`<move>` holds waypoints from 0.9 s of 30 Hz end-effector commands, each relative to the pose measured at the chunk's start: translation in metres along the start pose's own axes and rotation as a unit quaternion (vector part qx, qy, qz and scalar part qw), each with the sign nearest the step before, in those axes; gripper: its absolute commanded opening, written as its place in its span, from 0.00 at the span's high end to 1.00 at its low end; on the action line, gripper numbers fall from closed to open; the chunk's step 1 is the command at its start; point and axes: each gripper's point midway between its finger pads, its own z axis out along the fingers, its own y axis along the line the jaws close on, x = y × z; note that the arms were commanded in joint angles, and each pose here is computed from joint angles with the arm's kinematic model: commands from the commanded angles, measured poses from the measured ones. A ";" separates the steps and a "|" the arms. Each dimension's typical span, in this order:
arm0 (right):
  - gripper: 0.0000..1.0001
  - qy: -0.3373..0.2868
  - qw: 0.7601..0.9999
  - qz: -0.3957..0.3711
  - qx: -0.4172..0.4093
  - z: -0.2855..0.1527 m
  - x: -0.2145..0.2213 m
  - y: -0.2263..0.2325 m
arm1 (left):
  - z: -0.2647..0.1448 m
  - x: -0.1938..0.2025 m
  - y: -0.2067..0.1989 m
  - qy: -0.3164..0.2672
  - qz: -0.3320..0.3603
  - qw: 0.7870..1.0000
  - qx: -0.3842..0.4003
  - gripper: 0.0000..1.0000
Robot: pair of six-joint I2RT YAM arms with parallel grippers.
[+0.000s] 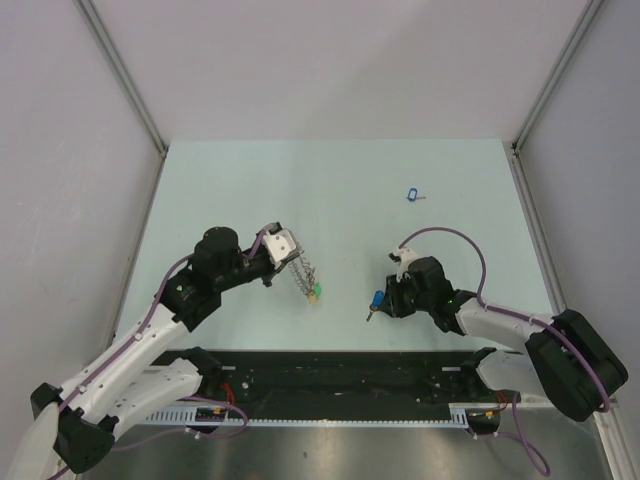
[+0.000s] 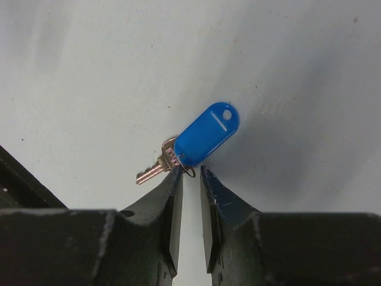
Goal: Put the keys on the keyring
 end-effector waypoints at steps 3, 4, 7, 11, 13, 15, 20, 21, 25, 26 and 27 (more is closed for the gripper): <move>0.80 0.000 1.000 -0.018 -0.007 0.004 -0.006 0.005 | -0.001 -0.020 0.008 -0.038 0.016 0.999 -0.012 1.00; 0.82 0.002 1.000 -0.020 -0.008 0.004 -0.005 0.006 | -0.001 -0.019 0.008 -0.037 0.016 0.999 -0.012 1.00; 0.85 0.006 1.000 -0.023 -0.008 0.004 -0.003 0.007 | -0.001 -0.019 0.008 -0.037 0.016 0.999 -0.012 1.00; 0.97 0.006 0.999 -0.030 -0.007 0.003 -0.004 0.008 | -0.001 -0.020 0.008 -0.038 0.016 0.999 -0.012 1.00; 1.00 0.000 0.999 -0.034 -0.008 0.001 -0.009 0.011 | -0.002 -0.020 0.008 -0.039 0.016 0.999 -0.013 1.00; 1.00 0.003 0.999 -0.037 -0.006 -0.002 -0.011 0.012 | -0.002 -0.021 0.008 -0.039 0.016 0.999 -0.012 1.00; 1.00 0.028 0.999 -0.031 0.005 -0.007 -0.024 0.018 | -0.001 -0.020 0.008 -0.038 0.017 0.999 -0.013 1.00; 1.00 0.037 0.999 -0.030 0.003 -0.007 -0.024 0.020 | -0.002 -0.020 0.008 -0.037 0.016 0.999 -0.013 1.00; 1.00 0.097 0.994 -0.039 0.022 -0.003 -0.024 0.023 | -0.002 -0.019 0.010 -0.036 0.017 0.999 -0.016 1.00; 1.00 0.111 0.992 -0.053 0.028 -0.006 -0.030 0.026 | -0.002 -0.019 0.010 -0.035 0.018 0.999 -0.017 1.00; 1.00 0.134 0.989 -0.059 0.036 -0.002 -0.024 0.024 | -0.002 -0.019 0.010 -0.035 0.018 0.999 -0.017 1.00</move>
